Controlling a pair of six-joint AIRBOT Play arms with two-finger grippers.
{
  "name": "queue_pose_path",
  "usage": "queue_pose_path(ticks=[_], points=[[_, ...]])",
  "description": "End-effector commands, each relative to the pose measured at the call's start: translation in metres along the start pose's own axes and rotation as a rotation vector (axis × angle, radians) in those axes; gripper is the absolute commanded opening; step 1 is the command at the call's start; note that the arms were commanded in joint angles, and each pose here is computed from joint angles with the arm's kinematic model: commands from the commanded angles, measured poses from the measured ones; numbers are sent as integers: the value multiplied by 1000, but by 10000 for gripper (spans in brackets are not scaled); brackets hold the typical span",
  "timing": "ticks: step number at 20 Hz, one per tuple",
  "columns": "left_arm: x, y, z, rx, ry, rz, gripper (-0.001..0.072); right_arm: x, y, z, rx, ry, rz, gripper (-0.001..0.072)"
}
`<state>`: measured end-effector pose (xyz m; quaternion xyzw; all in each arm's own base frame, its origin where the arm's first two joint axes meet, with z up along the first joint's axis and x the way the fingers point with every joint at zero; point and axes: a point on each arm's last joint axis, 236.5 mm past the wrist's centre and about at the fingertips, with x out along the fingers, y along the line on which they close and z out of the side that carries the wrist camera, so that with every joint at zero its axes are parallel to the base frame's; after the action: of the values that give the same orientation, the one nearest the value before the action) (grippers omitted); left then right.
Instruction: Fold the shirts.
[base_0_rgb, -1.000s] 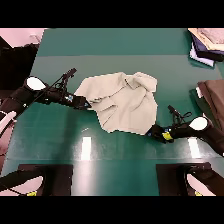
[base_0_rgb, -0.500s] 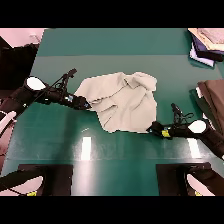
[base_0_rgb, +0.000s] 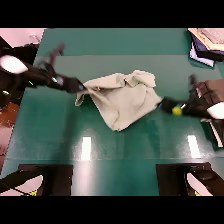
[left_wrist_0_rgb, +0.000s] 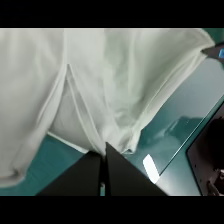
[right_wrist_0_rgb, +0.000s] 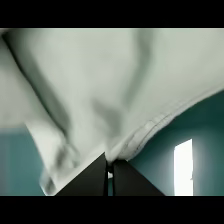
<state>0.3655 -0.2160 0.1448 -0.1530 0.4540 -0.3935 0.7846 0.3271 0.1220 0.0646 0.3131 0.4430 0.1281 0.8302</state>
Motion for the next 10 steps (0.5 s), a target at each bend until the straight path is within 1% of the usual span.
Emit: queue_pose_path(ticks=[1,3,5,9,10], points=[[-89,-62,70,212,-216,27,24,-101,53,102,-149,-319,19,14],[-151,-104,101,341,-369,70,23,-166,69,141,-203,-458,-22,14],[-207,-144,118,433,-508,112,24,-226,85,164,-269,-561,-69,14],[-280,-203,115,547,-689,199,24,-327,119,183,-370,-731,-176,14],[-292,-218,110,562,-728,198,24,-350,132,184,-401,-787,-194,14]])
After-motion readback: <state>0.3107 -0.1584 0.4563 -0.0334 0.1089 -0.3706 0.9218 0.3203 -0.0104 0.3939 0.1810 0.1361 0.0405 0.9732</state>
